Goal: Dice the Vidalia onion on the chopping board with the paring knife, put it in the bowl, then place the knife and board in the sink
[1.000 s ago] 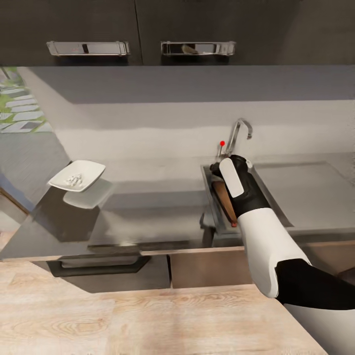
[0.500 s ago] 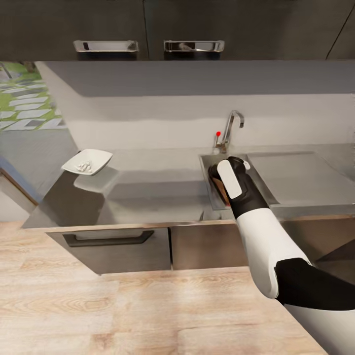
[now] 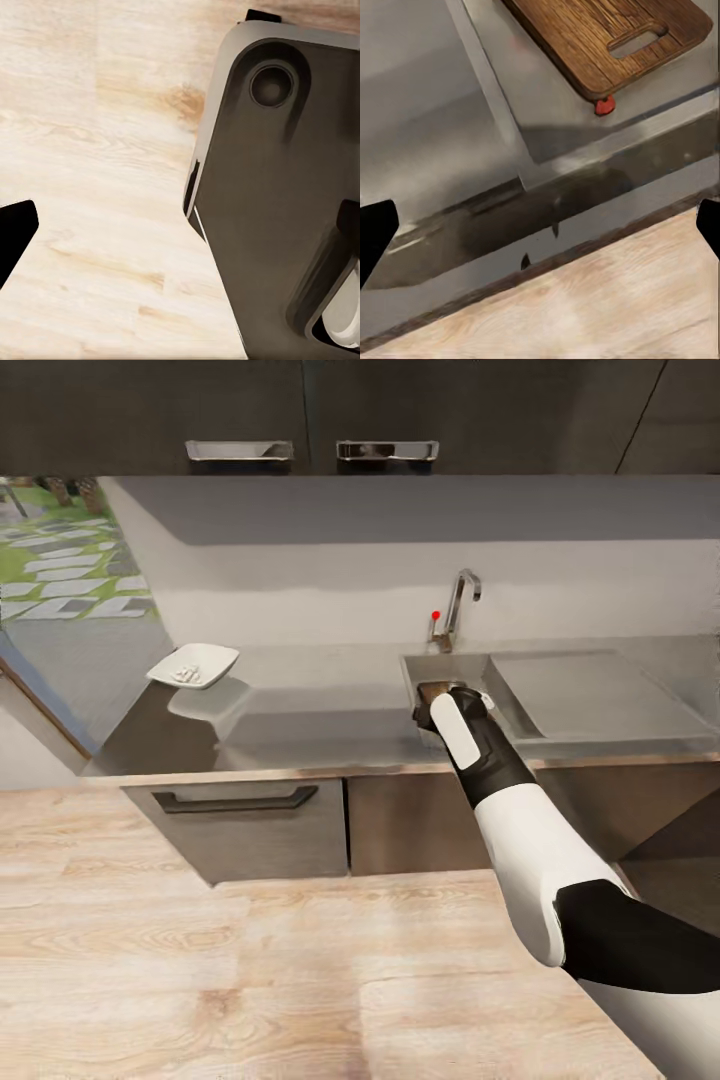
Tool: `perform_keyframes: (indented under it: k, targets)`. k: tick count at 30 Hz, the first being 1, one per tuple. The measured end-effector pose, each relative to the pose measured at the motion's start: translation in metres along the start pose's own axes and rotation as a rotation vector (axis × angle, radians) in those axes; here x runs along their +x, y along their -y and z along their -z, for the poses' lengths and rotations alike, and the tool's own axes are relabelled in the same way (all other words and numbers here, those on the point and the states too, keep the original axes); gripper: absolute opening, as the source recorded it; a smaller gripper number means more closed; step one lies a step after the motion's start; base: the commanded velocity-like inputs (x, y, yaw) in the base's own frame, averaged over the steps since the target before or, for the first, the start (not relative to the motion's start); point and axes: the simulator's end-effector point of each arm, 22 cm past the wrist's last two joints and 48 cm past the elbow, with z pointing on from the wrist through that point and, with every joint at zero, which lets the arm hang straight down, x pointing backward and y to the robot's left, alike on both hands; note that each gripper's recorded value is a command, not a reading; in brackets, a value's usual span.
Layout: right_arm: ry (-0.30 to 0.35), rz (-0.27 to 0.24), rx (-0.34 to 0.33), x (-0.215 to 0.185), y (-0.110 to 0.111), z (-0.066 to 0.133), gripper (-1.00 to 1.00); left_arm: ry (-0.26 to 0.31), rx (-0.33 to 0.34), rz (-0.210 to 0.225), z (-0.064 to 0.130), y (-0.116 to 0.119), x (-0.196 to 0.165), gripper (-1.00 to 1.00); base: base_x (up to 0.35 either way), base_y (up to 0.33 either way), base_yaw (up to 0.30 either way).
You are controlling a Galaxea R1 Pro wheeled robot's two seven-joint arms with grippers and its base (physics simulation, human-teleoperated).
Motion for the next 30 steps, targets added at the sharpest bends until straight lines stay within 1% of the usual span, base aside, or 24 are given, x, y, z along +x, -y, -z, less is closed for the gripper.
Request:
perform_keyframes:
  k: [12, 16, 19, 25, 28, 29, 30]
  targets:
    - [-0.038, 0.013, 0.01, 0.017, 0.003, -0.01, 1.0, 0.0, 0.0, 0.0, 0.0, 0.0, 0.0, 1.0, -0.338, 0.0, 0.0]
    - [-0.061, 0.02, -0.007, 0.028, 0.0, -0.015, 1.0, 0.0, 0.0, 0.0, 0.0, 0.0, 0.0, 1.0, -0.338, 0.0, 0.0]
    - [-0.068, 0.017, -0.013, 0.034, -0.001, -0.02, 1.0, 0.0, 0.0, 0.0, 0.0, 0.0, 0.0, 1.0, -0.338, 0.0, 0.0]
    - [-0.075, 0.032, -0.005, 0.041, -0.001, -0.023, 1.0, 0.0, 0.0, 0.0, 0.0, 0.0, 0.0, 1.0, -0.304, 0.0, 0.0]
    - [-0.073, 0.019, 0.037, 0.056, 0.011, -0.037, 1.0, 0.0, 0.0, 0.0, 0.0, 0.0, 0.0, 1.0, -0.136, 0.0, 0.0]
    - [-0.063, 0.016, 0.052, 0.062, 0.016, -0.043, 1.0, 0.0, 0.0, 0.0, 0.0, 0.0, 0.0, 1.0, -0.045, 0.0, 0.0]
    - [-0.042, 0.023, 0.065, 0.074, 0.023, -0.056, 1.0, 0.0, 0.0, 0.0, 0.0, 0.0, 0.0, 1.0, -0.029, 0.0, 0.0]
